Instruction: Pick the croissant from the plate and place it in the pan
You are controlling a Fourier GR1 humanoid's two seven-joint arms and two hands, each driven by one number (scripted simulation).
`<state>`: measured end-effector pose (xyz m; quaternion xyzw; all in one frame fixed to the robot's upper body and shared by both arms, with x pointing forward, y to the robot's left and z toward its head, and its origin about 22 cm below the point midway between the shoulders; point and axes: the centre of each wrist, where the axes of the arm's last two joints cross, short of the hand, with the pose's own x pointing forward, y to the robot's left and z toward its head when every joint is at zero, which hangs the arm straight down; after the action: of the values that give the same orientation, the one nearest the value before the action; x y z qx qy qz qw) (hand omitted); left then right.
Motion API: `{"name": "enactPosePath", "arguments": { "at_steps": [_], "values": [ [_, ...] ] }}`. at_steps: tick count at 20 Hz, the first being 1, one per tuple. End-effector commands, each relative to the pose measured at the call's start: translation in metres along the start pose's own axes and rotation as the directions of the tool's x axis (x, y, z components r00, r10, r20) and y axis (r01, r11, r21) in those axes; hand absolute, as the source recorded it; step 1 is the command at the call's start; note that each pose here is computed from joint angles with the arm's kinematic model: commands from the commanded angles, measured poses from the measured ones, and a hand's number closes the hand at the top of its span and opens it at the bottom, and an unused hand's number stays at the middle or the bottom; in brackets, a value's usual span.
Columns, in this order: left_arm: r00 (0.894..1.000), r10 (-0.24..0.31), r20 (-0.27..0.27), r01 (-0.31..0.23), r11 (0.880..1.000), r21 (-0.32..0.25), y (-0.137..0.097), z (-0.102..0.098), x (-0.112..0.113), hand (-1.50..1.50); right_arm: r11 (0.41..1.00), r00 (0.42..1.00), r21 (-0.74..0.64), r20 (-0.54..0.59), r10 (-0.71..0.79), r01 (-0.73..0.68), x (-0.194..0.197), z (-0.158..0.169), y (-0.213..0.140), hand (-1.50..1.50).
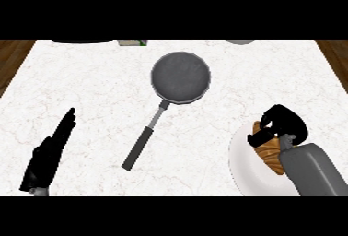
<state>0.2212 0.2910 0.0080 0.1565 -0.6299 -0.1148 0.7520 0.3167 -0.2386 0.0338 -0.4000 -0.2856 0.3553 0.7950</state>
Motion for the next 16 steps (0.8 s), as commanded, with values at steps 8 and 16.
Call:
{"name": "enactPosePath", "arguments": {
  "at_steps": [8,16],
  "values": [
    [1.000,0.010,-0.002,-0.010,1.000,0.003,0.001,-0.011,0.007,0.00,0.767,0.934,-0.625,0.341,0.105,0.142,0.041,0.070,-0.051,1.50],
    [1.000,-0.003,0.012,0.003,1.000,-0.009,-0.002,0.002,0.010,0.00,0.784,0.892,-0.567,0.450,0.039,0.252,0.117,0.061,-0.078,1.50]
  ]
}}
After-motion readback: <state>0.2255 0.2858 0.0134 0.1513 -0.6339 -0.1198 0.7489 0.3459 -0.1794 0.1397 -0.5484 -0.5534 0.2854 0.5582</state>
